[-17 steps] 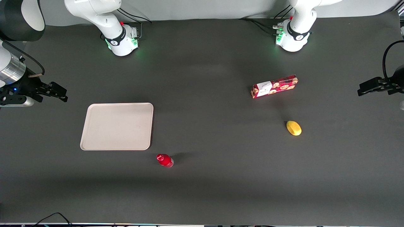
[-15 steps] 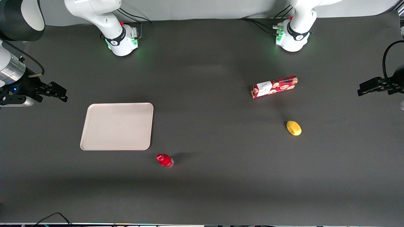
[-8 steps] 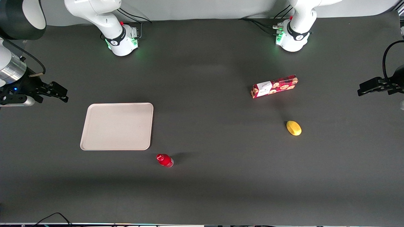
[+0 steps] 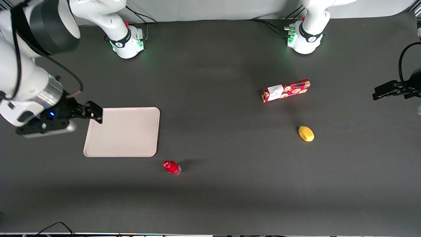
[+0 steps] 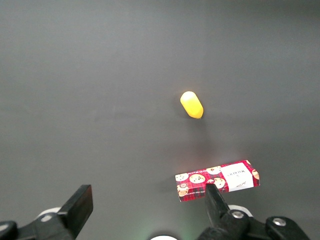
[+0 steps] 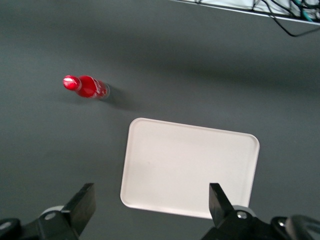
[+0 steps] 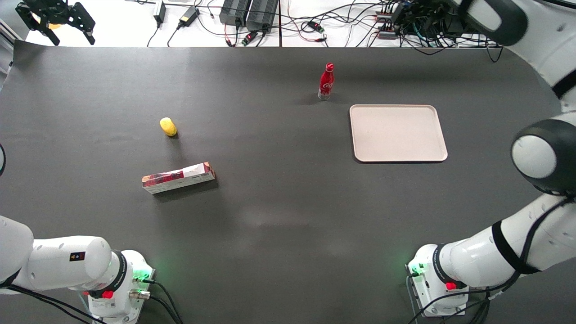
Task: Place coke bottle on tray
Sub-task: 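Move the open right gripper over the tray toward the red Coke bottle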
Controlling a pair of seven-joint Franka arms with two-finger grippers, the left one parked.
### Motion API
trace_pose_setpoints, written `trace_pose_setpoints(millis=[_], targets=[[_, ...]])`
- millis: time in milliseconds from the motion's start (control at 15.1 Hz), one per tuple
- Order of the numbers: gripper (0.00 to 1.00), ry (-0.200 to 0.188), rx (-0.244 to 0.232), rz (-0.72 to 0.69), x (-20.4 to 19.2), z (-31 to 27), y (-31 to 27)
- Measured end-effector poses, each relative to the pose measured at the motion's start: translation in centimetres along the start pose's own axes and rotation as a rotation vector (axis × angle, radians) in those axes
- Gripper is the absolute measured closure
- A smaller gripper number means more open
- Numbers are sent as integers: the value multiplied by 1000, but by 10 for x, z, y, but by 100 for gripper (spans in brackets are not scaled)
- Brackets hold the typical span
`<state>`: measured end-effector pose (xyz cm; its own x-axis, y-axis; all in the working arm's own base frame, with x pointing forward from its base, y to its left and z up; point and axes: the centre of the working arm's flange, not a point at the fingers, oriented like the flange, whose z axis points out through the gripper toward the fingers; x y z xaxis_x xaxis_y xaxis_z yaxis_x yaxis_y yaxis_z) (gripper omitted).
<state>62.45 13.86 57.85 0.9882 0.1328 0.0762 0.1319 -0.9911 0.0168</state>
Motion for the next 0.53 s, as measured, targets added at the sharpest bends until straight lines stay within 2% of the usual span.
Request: trace_pose_setpoints(millis=[198,397,529], targets=[[0,3,30,11,33,23,-40],[0,8,74,29,51,47,-86],[0,2,86,31,60,78,-109]])
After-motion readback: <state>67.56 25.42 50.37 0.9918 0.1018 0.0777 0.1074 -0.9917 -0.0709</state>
